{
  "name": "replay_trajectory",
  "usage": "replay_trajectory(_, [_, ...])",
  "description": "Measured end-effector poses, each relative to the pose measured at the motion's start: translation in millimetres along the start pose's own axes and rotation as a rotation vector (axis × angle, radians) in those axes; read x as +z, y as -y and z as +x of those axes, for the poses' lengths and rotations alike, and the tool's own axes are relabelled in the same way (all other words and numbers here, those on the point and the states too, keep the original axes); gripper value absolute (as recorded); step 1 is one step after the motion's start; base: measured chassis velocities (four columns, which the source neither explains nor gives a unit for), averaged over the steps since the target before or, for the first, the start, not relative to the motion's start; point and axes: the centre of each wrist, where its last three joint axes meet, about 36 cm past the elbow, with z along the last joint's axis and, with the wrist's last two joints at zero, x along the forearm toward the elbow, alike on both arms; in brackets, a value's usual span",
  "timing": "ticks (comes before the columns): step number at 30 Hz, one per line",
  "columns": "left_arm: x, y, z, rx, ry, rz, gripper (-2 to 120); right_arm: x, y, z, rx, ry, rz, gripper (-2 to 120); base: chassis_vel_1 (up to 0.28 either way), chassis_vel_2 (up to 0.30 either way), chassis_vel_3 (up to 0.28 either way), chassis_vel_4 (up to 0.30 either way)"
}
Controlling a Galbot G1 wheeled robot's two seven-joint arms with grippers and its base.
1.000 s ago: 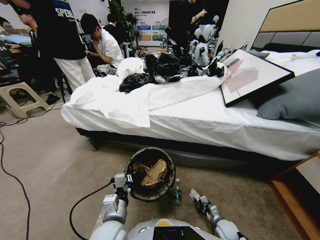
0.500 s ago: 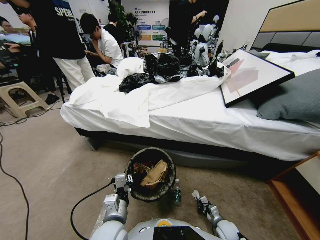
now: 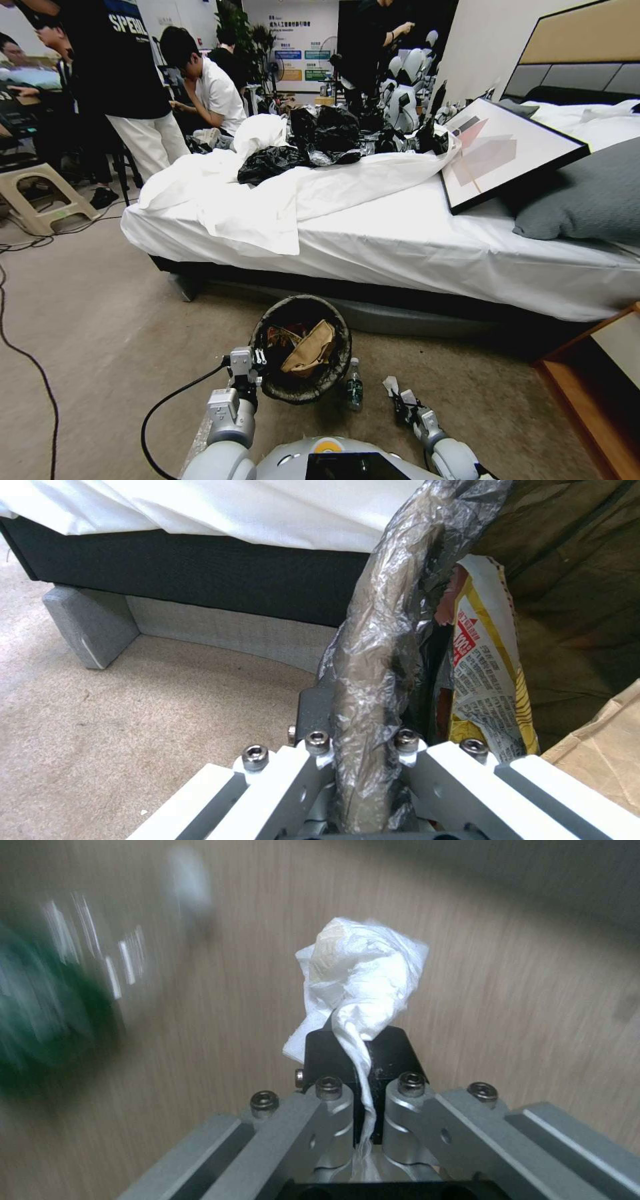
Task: Pick up the trash bin, then pick up the garbage from the floor and place it into the trash bin.
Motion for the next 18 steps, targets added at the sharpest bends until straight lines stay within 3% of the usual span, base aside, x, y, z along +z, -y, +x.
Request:
replay_trajectory(7, [-0.2,0.1,-0.2,0.001,0.001,0.0,0,-67.7,-17.3,10.4,0.01,0.224,-0.055,0,0.0,0.0,0.0,0.0])
replay_trajectory(10, [-0.1,0.0,-0.2,0.001,0.001,0.0,0,-73.1,-18.5,12.1,0.01,0.24,-0.058,0,0.0,0.0,0.0,0.0])
replay_trajectory(12, [0.3,-0.2,-0.3,0.002,0.0,-0.002,0,-102.9,-25.3,21.1,-0.001,0.344,-0.074,0,0.0,0.0,0.0,0.0])
replay_trajectory(14, [0.3,-0.2,-0.3,0.002,0.0,-0.003,0,-106.1,-25.9,22.0,-0.004,0.359,-0.077,0,0.0,0.0,0.0,0.0])
replay_trajectory(16, [0.8,0.2,-0.4,0.006,-0.001,-0.003,0,-149.7,-34.5,34.9,-0.12,0.635,-0.084,0,0.0,0.0,0.0,0.0])
replay_trajectory(17, [0.8,0.2,-0.4,0.006,-0.001,-0.003,0,-149.7,-34.5,34.9,-0.12,0.635,-0.084,0,0.0,0.0,0.0,0.0])
replay_trajectory(18, [1.2,0.6,-0.5,0.007,-0.002,-0.003,0,-159.8,-36.4,39.1,-0.164,0.702,-0.082,0,0.0,0.0,0.0,0.0])
